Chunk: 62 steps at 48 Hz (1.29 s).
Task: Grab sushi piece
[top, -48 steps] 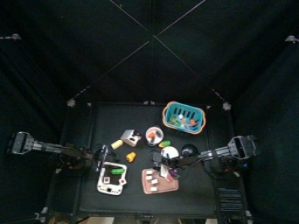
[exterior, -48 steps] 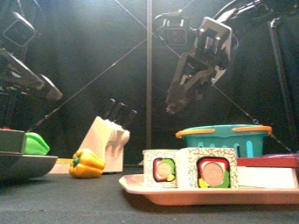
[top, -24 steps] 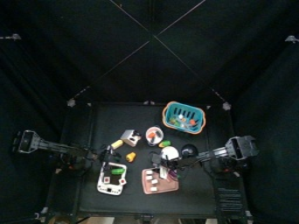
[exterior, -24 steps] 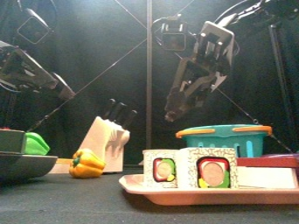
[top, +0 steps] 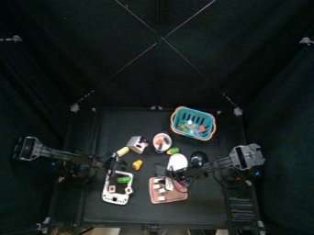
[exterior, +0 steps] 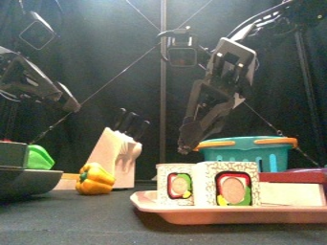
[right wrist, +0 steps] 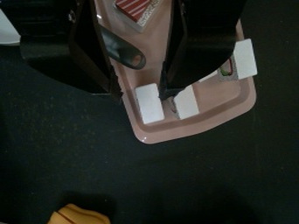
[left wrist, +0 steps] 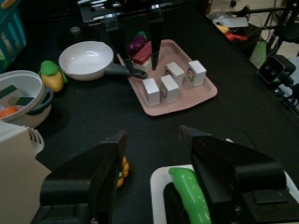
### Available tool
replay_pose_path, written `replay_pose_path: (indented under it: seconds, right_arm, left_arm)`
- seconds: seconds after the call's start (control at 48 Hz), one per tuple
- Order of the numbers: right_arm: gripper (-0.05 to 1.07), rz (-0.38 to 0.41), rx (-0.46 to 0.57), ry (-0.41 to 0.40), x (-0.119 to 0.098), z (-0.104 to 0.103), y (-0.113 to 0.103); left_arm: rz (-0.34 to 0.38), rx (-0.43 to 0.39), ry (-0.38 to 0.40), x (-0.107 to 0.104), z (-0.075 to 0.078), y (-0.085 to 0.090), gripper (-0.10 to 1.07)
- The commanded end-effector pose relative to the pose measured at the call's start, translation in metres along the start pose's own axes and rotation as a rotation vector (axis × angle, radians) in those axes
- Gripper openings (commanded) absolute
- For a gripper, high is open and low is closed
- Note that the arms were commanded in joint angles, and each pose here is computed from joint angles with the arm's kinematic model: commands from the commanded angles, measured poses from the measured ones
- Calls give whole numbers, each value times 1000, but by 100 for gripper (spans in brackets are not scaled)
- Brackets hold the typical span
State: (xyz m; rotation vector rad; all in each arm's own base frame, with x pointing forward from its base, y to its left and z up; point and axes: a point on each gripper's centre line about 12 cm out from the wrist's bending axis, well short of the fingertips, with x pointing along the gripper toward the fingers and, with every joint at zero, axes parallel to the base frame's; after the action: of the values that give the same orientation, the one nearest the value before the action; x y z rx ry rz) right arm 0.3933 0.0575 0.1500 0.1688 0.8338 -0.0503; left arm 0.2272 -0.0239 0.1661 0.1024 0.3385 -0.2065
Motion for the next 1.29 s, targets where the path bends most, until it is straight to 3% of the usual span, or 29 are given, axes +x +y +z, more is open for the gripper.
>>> replay_pose_path:
  seconds: [0.0, 1.271]
  right_arm:
    - [79, 12, 16, -41, -5, 14, 2]
    - [75, -14, 0, 28, 26, 2, -1]
  left_arm:
    - [6, -6, -24, 3, 8, 2, 88]
    - [11, -15, -16, 2, 6, 2, 88]
